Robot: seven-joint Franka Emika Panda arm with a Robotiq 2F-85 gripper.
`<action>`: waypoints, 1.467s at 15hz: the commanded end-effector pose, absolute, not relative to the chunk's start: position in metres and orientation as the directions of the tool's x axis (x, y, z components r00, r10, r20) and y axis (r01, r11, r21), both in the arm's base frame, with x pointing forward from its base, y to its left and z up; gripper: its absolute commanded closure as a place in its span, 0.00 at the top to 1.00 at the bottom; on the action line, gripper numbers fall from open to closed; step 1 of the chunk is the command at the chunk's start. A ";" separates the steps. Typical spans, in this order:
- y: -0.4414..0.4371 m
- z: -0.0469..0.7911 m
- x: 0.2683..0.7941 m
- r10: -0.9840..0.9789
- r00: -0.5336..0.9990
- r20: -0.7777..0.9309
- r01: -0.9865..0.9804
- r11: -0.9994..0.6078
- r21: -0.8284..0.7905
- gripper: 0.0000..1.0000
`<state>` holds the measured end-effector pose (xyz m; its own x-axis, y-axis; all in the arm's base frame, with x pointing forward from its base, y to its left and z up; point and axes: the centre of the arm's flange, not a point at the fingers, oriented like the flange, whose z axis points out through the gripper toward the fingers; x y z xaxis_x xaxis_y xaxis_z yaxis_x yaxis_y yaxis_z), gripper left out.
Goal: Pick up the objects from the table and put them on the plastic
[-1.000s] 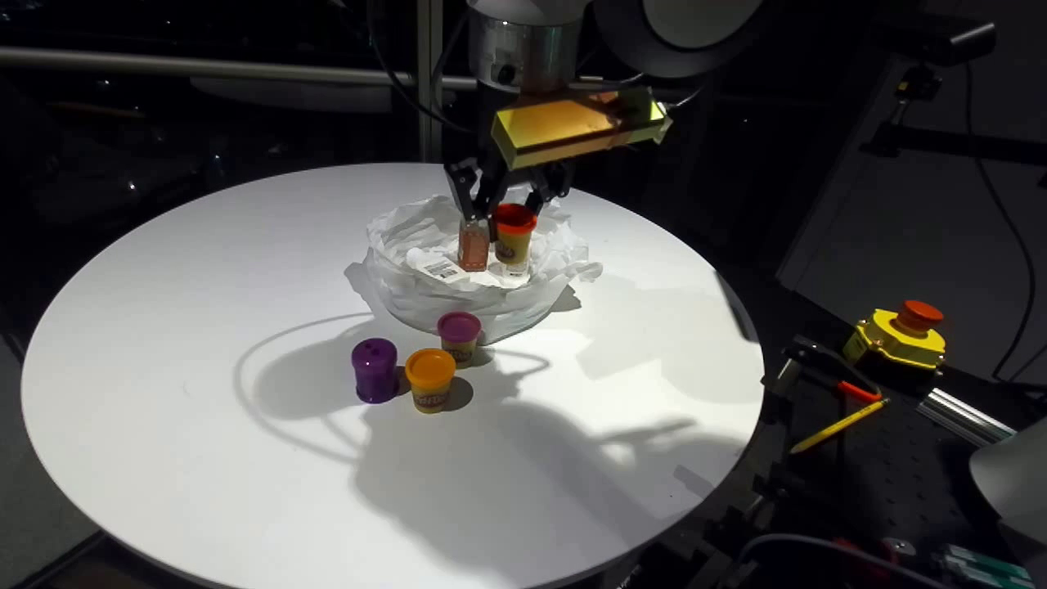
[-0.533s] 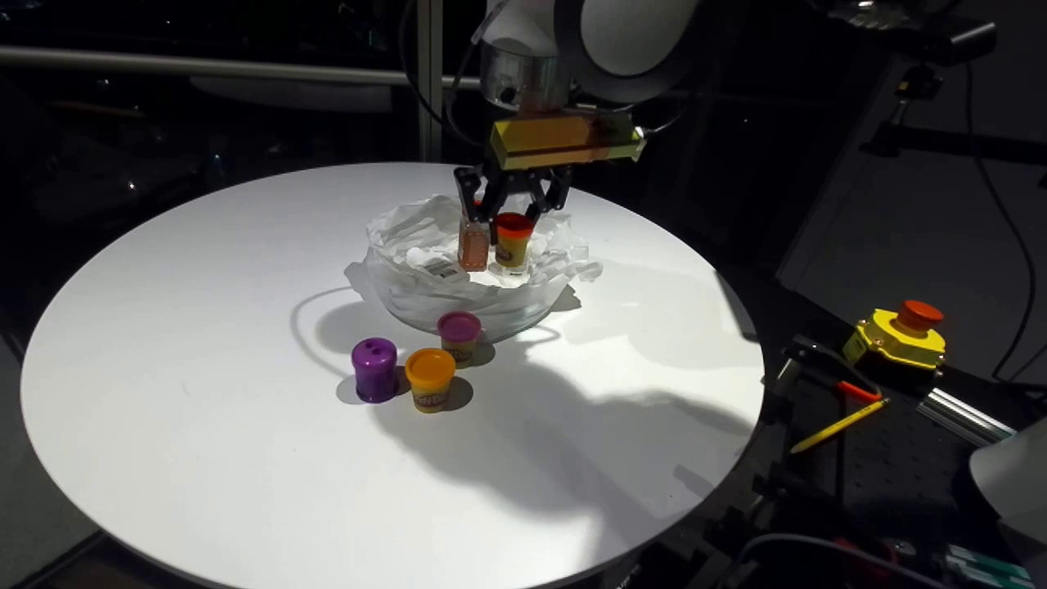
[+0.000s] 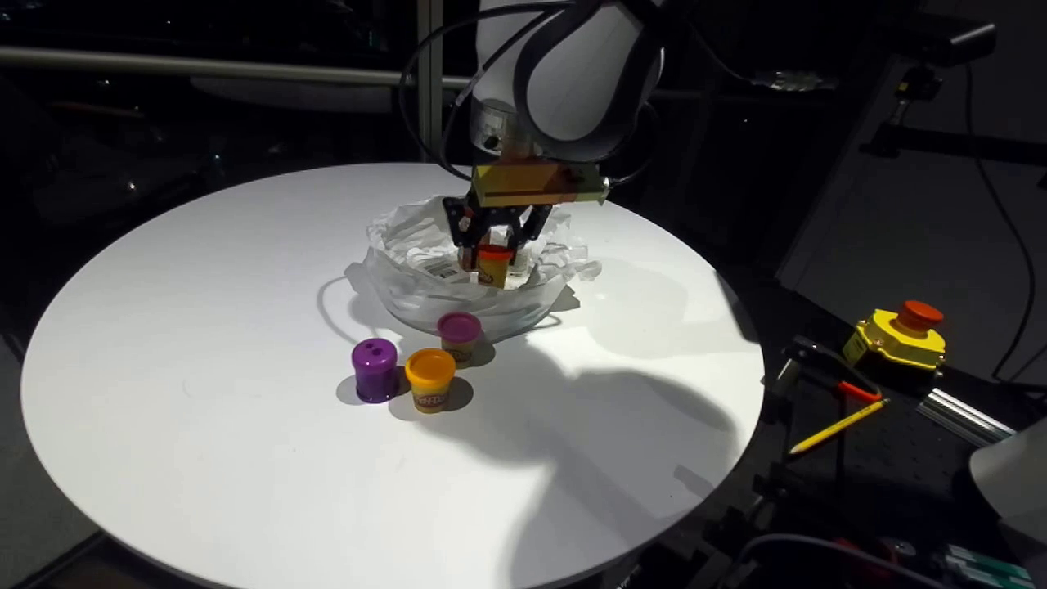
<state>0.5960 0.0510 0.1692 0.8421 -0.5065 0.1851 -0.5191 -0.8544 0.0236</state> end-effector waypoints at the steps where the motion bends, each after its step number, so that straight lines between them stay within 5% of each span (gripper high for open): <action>1: 0.069 0.188 0.590 -0.477 0.844 0.245 -0.497 -0.867 0.024 0.90; 3: 0.087 0.206 0.578 -0.464 0.842 0.276 -0.491 -0.871 0.033 1.00; 11: 0.175 0.219 0.527 -0.445 0.858 0.255 -0.470 -0.882 0.043 1.00; 22: 0.180 0.163 0.530 -0.576 0.810 0.111 -0.575 -0.817 -0.046 1.00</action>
